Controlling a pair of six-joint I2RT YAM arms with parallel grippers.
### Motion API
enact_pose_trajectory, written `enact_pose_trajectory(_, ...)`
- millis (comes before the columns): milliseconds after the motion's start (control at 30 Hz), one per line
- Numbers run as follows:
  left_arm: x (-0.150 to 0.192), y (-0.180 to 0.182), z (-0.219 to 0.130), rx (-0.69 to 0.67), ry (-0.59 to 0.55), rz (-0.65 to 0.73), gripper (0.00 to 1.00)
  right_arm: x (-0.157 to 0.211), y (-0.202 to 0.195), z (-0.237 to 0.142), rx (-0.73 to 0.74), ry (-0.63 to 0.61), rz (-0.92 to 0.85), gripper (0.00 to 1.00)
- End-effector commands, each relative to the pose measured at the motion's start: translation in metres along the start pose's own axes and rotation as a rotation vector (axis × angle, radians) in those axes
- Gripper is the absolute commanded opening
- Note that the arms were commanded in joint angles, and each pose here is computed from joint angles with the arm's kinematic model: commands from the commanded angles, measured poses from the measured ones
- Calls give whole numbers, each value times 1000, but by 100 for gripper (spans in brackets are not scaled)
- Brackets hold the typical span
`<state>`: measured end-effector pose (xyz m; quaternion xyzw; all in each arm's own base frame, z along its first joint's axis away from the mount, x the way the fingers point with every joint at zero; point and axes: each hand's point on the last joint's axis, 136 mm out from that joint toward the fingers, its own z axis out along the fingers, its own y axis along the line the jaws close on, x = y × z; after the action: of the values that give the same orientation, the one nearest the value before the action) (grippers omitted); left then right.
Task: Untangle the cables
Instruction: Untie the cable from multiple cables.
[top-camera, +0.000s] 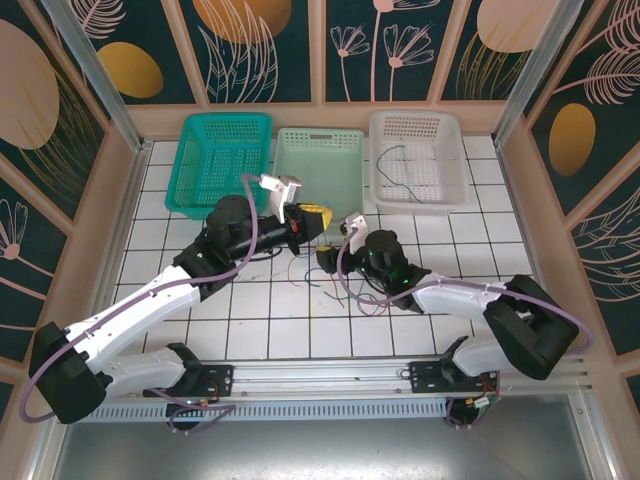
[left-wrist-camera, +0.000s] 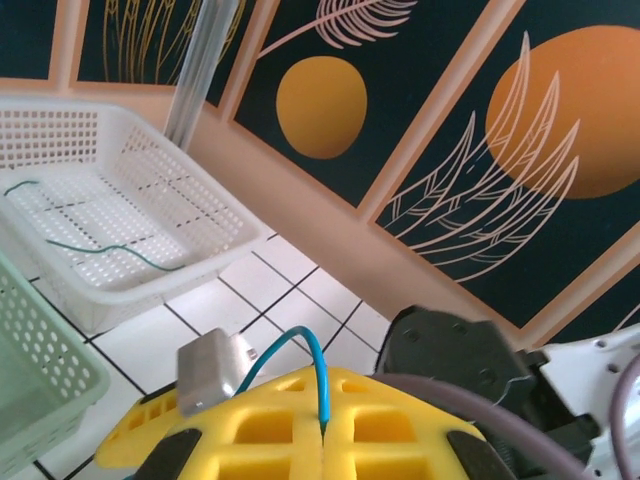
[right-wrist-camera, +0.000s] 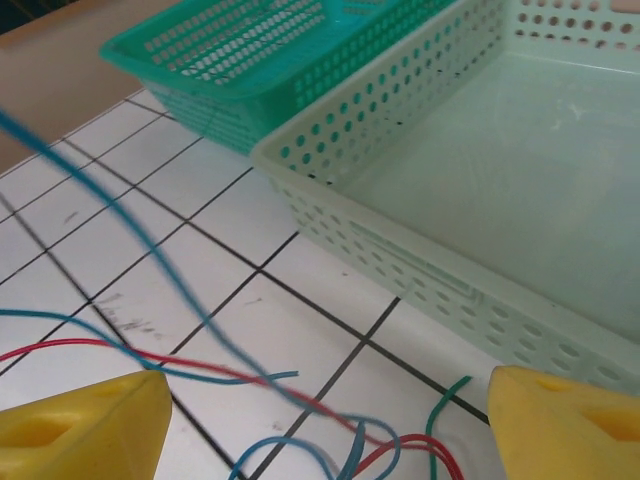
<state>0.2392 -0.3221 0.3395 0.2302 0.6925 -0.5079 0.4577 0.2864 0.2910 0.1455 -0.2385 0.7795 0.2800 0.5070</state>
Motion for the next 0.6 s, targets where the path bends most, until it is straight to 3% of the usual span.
enact_pose_trajectory(0, -16, -16, 0, 66, -51, -2, 0, -46, -2, 8, 43, -157, 62, 83)
enact_pose_trajectory(267, -16, -19, -1, 85, -55, -3, 0, -46, -2, 24, 48, -136, 99, 82)
enact_pose_trajectory(567, -42, -28, -14, 48, -117, 76, 0, -3, -7, 33, 67, 14, 93, 57)
